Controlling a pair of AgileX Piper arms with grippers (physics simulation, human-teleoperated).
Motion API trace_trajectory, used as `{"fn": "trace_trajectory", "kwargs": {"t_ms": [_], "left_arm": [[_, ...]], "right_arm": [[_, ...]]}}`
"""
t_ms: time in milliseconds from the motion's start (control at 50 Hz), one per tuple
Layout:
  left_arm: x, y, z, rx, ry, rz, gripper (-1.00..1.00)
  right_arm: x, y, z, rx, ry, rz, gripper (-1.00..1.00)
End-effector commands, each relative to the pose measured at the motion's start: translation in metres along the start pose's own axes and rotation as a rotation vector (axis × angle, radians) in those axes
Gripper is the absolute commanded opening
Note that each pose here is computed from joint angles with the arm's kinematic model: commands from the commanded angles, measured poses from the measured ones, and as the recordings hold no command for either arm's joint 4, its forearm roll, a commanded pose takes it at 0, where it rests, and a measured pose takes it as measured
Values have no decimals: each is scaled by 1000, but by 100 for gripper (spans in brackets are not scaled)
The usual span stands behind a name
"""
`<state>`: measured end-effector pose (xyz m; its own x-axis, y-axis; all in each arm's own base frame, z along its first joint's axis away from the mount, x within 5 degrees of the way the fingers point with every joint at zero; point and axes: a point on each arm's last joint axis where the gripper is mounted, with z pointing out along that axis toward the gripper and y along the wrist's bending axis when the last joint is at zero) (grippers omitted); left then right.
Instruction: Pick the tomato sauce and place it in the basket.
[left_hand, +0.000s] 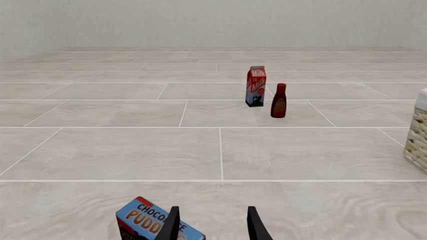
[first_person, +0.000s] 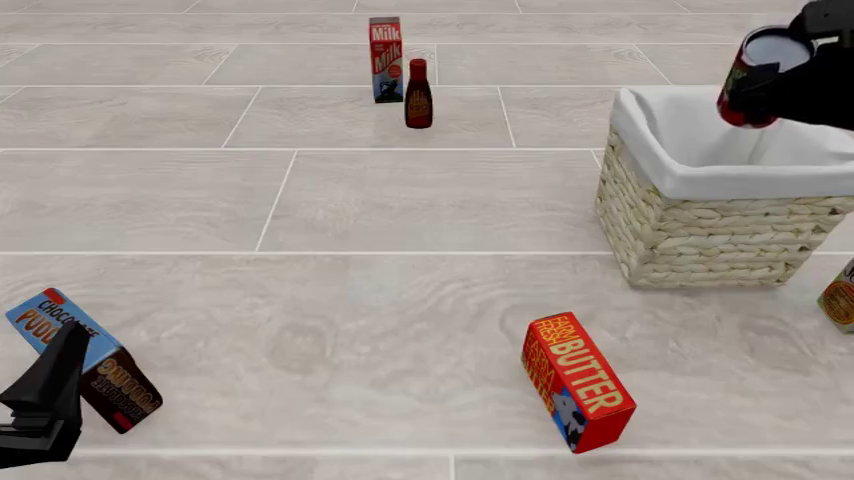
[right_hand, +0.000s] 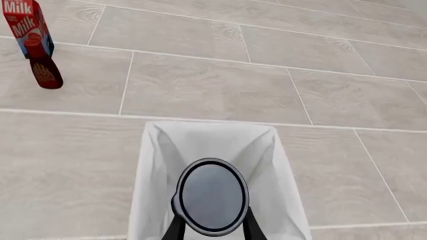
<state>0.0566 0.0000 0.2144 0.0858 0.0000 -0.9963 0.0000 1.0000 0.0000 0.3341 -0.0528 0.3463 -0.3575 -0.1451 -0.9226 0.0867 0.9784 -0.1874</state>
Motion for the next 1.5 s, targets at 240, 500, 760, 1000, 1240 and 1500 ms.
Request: {"fn": "trace_trajectory", "kwargs": {"t_ms": [240,500,760,1000,1240,1500], "left_arm": [[0,0,0,0,0,0,100],[0,0,0,0,0,0,100],[0,0,0,0,0,0,100],[0,0,0,0,0,0,100],[0,0,0,0,0,0,100],[0,0,0,0,0,0,100]], "right_arm": [[6,1,5,-2,12,6,-100],[11,1,8,0,25,-1,-100],[15,1,10,-2,35,-3,-100],[17,1,12,-3,42,-7,-100],[18,2,13,-4,46,-4,-100],[20,4,15,-10,51,-6,-100]]}}
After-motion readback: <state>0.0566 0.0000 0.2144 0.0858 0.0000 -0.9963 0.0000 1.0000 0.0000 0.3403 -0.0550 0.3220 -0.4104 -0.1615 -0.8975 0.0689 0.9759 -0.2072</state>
